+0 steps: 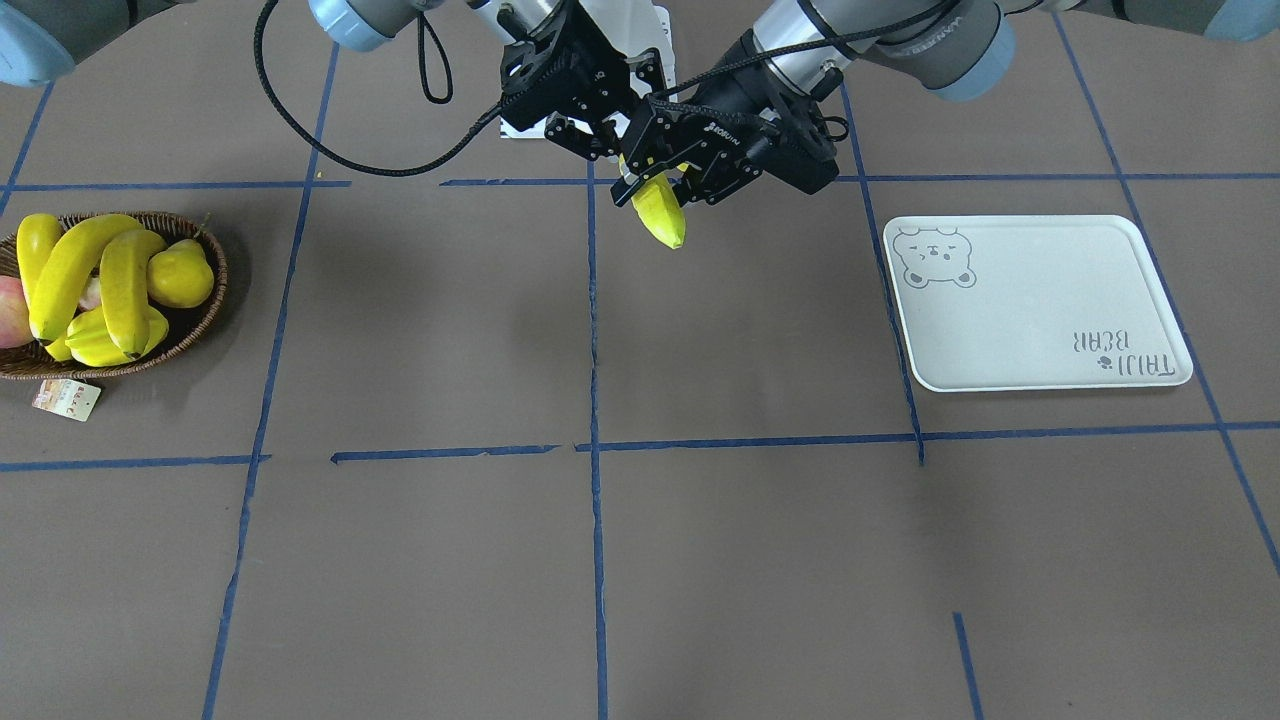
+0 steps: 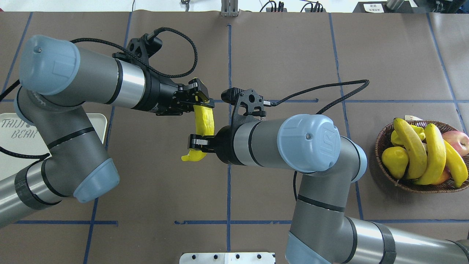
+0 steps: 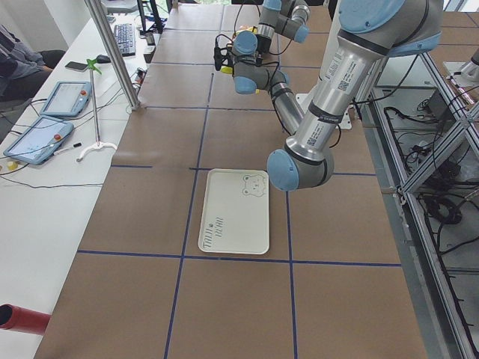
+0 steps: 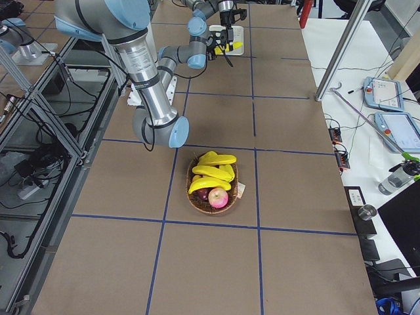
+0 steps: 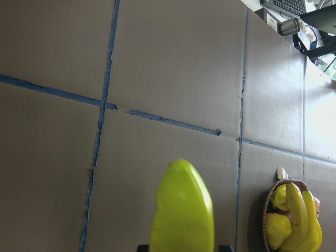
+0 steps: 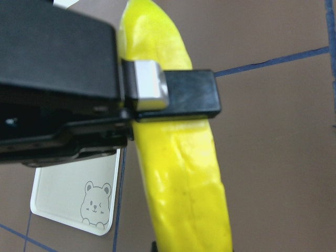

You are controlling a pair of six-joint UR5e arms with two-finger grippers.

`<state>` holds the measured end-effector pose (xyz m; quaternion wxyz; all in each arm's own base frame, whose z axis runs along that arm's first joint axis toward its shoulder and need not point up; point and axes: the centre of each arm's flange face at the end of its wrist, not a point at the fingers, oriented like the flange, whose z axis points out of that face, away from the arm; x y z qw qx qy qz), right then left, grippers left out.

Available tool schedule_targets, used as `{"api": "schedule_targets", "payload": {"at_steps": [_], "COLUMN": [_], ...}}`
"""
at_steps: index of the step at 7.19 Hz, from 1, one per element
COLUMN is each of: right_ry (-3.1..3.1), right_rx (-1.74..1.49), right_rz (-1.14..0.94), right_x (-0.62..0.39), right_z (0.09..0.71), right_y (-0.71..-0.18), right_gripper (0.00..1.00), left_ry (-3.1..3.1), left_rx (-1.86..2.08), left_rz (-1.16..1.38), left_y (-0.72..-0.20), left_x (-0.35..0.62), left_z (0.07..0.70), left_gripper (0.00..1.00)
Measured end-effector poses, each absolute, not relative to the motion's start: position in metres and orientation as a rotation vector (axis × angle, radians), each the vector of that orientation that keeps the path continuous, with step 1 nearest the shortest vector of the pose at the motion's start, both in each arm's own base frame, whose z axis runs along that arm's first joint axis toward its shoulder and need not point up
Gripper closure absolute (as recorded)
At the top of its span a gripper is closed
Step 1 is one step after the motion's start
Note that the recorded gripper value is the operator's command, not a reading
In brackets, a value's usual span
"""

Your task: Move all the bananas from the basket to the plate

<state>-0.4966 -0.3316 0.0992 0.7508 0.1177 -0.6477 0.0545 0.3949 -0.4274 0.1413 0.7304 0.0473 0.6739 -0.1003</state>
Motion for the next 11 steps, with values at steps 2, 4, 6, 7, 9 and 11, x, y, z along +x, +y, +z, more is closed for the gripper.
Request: {"api": "schedule_targets", "payload": {"at_steps": [2, 4, 6, 7, 9, 11], "right_ry": [-1.417, -1.425, -1.414, -1.391, -1.325, -1.177], "right_rx": [0.257, 0.251, 0.19, 0.154, 0.126, 0.138], "right_rz": [0.12, 0.112, 0.081, 0.073, 0.08, 0.039], "right_x": [-0.495, -0.487, -0.464, -0.448, -0.425, -0.408], "right_z": [0.099, 0.096, 0.108, 0.126, 0.165, 0.202], "right_y": [-0.332, -0.336, -0.357, -0.372, -0.397, -0.422], "right_gripper": [0.01, 0.01, 0.01, 0.01, 0.0, 0.0], "left_ry": [1.48, 1.473, 1.418, 1.346, 1.168, 1.031], "left_rx": [0.103, 0.099, 0.044, 0.0, -0.09, -0.085], "left_rz": [-0.223, -0.227, -0.275, -0.321, -0.419, -0.399], "left_y": [-0.428, -0.428, -0.43, -0.434, -0.456, -0.457], "left_x": [0.394, 0.394, 0.394, 0.384, 0.328, 0.269], "left_z": [0.144, 0.147, 0.171, 0.198, 0.245, 0.309], "left_gripper": [1.0, 1.0, 1.0, 1.0, 1.0, 1.0]}}
